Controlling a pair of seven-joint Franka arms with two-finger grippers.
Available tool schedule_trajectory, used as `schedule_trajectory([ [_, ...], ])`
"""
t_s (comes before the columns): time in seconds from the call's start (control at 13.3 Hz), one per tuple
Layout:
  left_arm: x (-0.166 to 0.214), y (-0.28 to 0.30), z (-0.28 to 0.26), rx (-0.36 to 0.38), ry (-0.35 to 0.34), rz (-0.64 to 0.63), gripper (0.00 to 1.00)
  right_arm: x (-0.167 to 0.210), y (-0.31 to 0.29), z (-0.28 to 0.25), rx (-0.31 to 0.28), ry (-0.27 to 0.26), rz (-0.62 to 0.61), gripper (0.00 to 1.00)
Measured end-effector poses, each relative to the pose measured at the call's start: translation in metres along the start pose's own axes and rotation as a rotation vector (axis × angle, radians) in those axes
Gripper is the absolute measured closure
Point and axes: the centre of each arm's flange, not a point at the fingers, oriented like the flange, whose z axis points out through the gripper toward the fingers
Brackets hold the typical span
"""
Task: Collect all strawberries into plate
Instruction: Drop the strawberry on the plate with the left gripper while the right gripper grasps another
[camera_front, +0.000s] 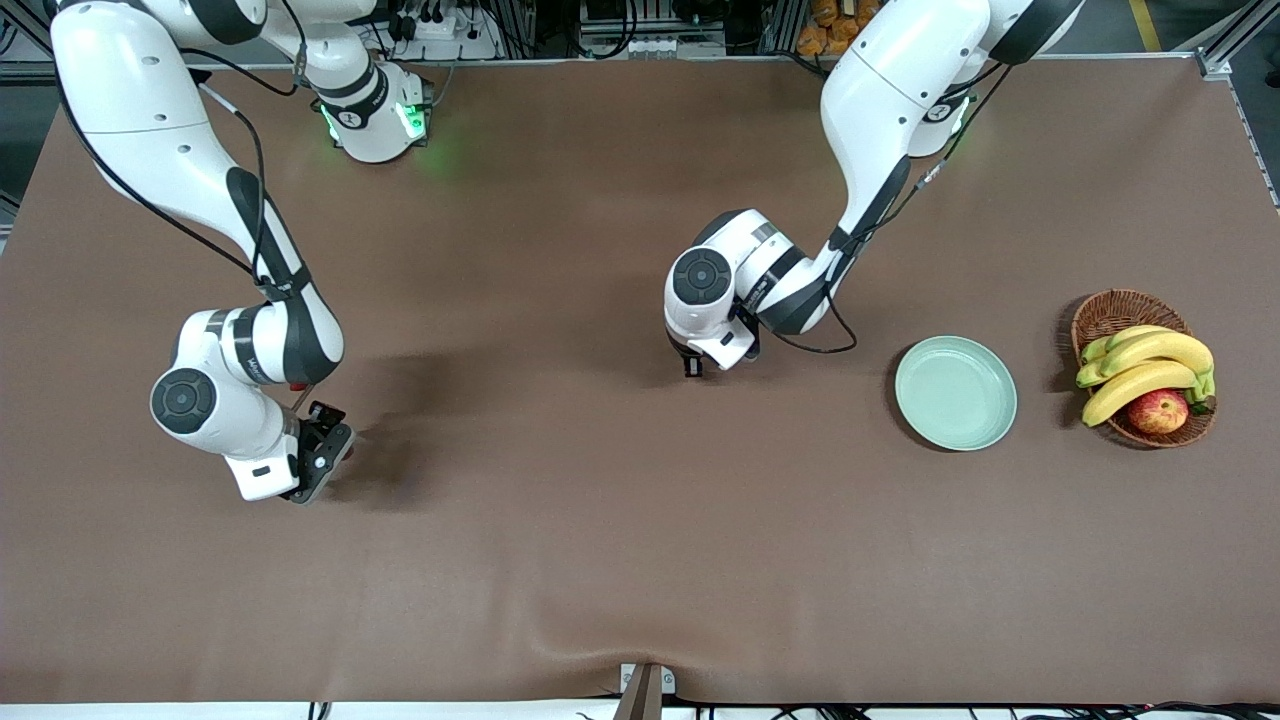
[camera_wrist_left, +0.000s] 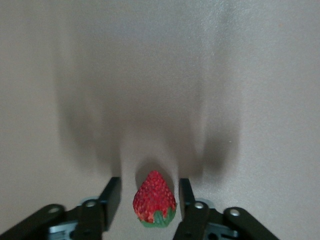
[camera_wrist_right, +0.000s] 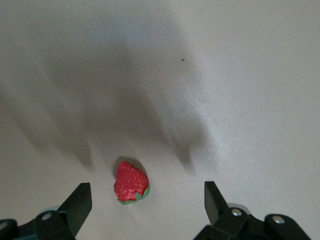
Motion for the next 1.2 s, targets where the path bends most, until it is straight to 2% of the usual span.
schedule_trajectory([
  [0.08, 0.0, 0.001, -0.001, -0.005, 0.001, 0.007, 0.62, 0.0, -0.001, 0.002, 0.001, -0.001, -0.011, 0.0],
  [0.15, 0.002, 0.003, -0.002, -0.009, 0.002, 0.026, 0.67, -0.001, -0.002, 0.006, 0.003, -0.002, -0.02, 0.0],
  [0.38, 0.034, 0.033, -0.034, -0.01, 0.028, 0.122, 0.67, -0.001, -0.004, 0.016, 0.01, -0.006, -0.025, 0.0],
  [0.6, 0.104, 0.071, -0.087, 0.024, 0.07, 0.224, 0.67, -0.001, -0.004, 0.016, 0.006, -0.004, -0.025, 0.0],
  [0.83, 0.177, 0.1, -0.097, 0.082, 0.083, 0.32, 0.67, -0.002, -0.003, 0.016, 0.005, -0.003, -0.024, 0.01],
  [0.9, 0.204, 0.109, -0.095, 0.103, 0.079, 0.359, 0.67, -0.002, -0.003, 0.016, 0.005, -0.003, -0.024, 0.04],
  [1.13, 0.273, 0.125, -0.087, 0.141, 0.057, 0.425, 0.67, -0.002, -0.003, 0.017, 0.005, -0.004, -0.024, 0.37],
  [1.2, 0.286, 0.125, -0.085, 0.152, 0.053, 0.447, 0.67, -0.002, -0.003, 0.017, 0.005, -0.004, -0.024, 0.37],
])
